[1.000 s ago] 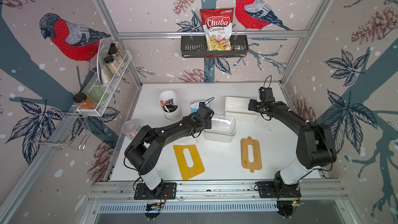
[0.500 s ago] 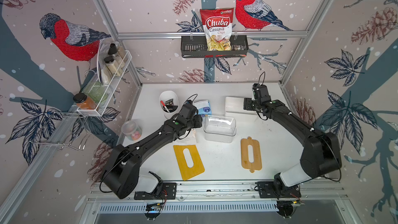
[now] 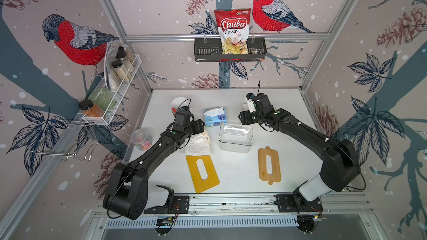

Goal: Put the tissue paper into the tissue box
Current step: Move the tissue box to the center of the board, then pick up the paper towel from the center of the board.

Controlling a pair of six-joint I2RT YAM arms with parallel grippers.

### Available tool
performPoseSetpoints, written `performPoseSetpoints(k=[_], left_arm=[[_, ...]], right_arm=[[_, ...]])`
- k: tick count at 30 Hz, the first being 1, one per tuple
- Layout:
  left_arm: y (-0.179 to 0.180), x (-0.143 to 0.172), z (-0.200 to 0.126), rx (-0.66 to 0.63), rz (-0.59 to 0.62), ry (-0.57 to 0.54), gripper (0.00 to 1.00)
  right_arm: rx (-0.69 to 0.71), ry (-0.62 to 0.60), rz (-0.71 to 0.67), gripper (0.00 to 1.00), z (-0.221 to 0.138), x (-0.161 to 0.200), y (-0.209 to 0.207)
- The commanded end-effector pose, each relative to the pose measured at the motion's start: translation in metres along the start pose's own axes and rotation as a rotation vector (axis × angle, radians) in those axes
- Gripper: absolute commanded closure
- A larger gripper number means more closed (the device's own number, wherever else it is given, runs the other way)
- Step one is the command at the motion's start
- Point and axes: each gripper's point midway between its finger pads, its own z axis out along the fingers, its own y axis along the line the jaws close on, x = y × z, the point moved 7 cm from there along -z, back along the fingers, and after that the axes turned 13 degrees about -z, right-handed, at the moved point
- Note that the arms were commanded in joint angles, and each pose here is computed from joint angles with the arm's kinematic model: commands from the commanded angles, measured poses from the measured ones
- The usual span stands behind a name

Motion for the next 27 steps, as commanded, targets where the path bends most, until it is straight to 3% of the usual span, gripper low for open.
performPoseSetpoints(k=[1, 9, 18, 22, 27], left_arm=[[-0.010, -0.015, 0.018, 0.059, 0.053, -0.013, 0.31], [-0.004, -0.024, 0.072, 0.029, 0.115, 0.039, 0.32], [0.000, -0.025, 0.102, 0.017, 0.160, 0.072, 0.39], [0.006, -0.023, 0.112, 0.025, 0.154, 0.093, 0.47], [0.012, -0.018, 0.121, 0.035, 0.140, 0.120, 0.68]], right_arm=[[-0.037, -0.039, -0.018, 0.23, 0.000, -0.010, 0.005], [-0.035, -0.047, -0.021, 0.22, -0.006, -0.008, 0.006], [-0.038, -0.037, 0.005, 0.22, -0.003, 0.006, 0.006], [-0.037, -0.033, 0.004, 0.22, -0.001, 0.006, 0.006], [-0.031, -0.023, 0.005, 0.22, 0.002, 0.007, 0.005]])
